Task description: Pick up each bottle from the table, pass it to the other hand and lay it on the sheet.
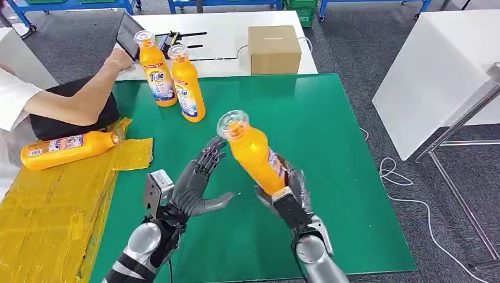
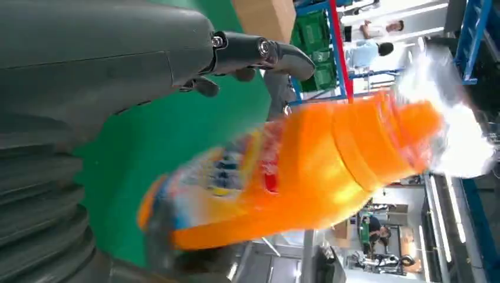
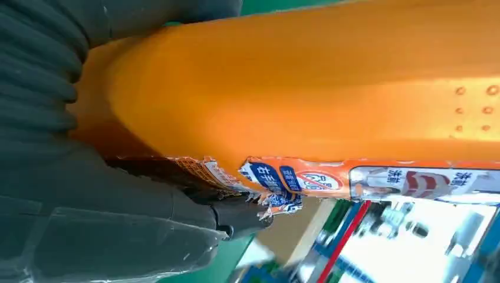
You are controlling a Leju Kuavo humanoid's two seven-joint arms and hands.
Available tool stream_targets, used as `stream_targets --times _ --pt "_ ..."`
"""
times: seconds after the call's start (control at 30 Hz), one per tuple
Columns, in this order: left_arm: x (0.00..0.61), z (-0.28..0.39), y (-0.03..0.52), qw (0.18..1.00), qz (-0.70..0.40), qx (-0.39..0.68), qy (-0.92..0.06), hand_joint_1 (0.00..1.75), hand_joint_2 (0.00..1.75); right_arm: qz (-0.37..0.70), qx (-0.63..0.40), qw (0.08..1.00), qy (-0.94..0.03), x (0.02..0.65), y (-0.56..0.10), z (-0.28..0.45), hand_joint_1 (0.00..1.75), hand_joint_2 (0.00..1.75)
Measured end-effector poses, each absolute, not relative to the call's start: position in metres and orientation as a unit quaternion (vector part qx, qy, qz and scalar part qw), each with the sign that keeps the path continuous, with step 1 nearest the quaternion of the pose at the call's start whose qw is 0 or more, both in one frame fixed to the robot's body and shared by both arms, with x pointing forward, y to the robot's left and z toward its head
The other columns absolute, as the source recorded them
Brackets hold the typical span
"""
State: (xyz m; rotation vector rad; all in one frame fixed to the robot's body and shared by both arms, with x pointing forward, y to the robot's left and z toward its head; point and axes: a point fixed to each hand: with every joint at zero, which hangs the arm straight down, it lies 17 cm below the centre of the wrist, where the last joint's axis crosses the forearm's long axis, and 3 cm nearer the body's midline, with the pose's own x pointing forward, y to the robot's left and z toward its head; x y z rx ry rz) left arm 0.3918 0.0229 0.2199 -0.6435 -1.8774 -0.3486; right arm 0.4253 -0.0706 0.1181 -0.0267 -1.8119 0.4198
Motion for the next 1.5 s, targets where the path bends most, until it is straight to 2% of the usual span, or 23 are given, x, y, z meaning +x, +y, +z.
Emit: stream_targets --times 0.17,0.4,0.6,0.63,0.67,1.33,1.37,1.4,1.5 --pt "0.397 0.218 0.025 0.536 -0.144 -0.257 -0.791 0.0 1.75 0.233 0.016 0.572 -0.786 0.404 -0.023 0.122 1.75 1.75" --pt "0.399 0.217 0.026 0.536 -0.144 -0.253 -0.792 0.0 1.75 0.266 0.029 0.55 -0.791 0.389 0.002 0.124 1.75 1.75" --pt "0.398 0.215 0.026 0.536 -0.142 -0.255 -0.792 0.0 1.75 0.332 0.0 0.498 -0.801 0.376 0.031 0.131 1.75 1.75" --pt "0.398 0.215 0.027 0.537 -0.139 -0.257 -0.791 0.45 1.75 0.34 -0.001 0.492 -0.801 0.376 0.034 0.132 1.75 1.75" --pt "0.398 0.214 0.027 0.538 -0.136 -0.259 -0.79 1.75 1.75 0.347 -0.001 0.488 -0.801 0.375 0.036 0.131 1.75 1.75" --pt "0.408 0.203 0.062 0.57 -0.004 -0.249 -0.783 1.75 1.75 0.369 -0.03 0.486 -0.792 0.376 0.041 0.116 1.75 1.75" --pt "0.408 0.203 0.065 0.571 0.003 -0.242 -0.785 1.75 1.75 0.368 -0.032 0.486 -0.792 0.376 0.04 0.116 1.12 1.75" --pt "0.409 0.203 0.066 0.571 0.008 -0.238 -0.786 1.75 1.75 0.368 -0.033 0.486 -0.792 0.377 0.039 0.116 0.0 1.75" --pt "0.414 0.206 0.08 0.563 0.017 -0.185 -0.805 1.75 1.75 0.355 -0.029 0.494 -0.793 0.376 0.036 0.117 0.0 1.75"
